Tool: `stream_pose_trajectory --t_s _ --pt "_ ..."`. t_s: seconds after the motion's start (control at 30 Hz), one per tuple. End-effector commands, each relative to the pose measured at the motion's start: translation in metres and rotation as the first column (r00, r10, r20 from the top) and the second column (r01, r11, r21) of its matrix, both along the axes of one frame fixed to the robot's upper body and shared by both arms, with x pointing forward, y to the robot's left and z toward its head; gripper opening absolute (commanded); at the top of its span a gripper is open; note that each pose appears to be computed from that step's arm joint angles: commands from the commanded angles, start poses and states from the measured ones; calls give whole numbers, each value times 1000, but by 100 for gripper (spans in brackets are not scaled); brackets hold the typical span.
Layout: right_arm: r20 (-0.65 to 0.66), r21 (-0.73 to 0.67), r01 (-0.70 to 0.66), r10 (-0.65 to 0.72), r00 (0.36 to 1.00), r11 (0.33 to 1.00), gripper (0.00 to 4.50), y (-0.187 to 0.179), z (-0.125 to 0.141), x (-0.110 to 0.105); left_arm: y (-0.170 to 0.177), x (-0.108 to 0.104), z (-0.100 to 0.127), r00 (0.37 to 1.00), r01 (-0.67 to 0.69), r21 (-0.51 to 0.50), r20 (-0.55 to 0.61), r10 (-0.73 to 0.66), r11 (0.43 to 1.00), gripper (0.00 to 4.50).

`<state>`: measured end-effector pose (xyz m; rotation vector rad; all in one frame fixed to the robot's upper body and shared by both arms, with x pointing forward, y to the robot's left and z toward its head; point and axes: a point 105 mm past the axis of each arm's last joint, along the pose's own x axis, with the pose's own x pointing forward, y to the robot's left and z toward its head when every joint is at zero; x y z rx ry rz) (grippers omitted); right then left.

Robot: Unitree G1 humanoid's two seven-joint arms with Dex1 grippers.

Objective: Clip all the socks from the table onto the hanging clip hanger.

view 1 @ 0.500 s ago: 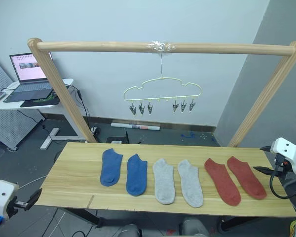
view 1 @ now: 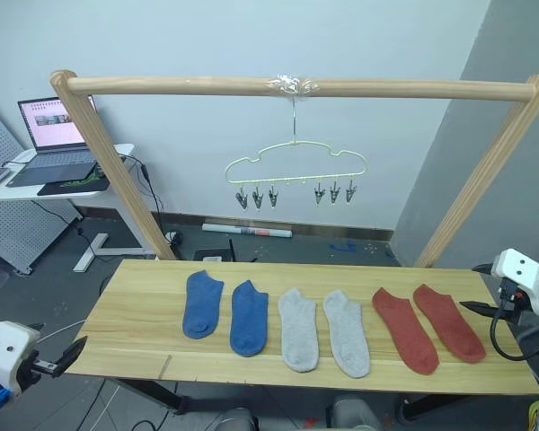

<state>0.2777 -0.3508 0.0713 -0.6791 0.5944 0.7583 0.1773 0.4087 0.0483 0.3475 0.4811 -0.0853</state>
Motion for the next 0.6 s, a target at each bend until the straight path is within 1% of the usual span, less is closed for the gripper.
stream_pose_trajectory --t_s 0.03,0.1,0.23,0.37,0.47,0.6 --pt "95 28 10 -12 995 1000 450 0 25 10 0 7 17 998 7 -6 65 -6 1000 447" --pt "93 47 8 -12 996 999 450 2 26 9 -1 7 19 998 13 -5 69 -13 1000 447" --pt "120 34 -8 4 993 999 450 5 27 10 -1 8 20 997 6 0 80 -6 1000 447" --pt "134 30 -45 41 990 999 450 14 26 8 -5 10 23 994 -6 -33 108 9 999 447" --pt "160 64 -105 94 983 992 450 34 29 6 -12 14 25 990 -6 -53 138 14 999 447" --pt "219 114 -187 159 963 976 450 67 39 1 -41 27 22 984 14 -135 175 10 991 447"
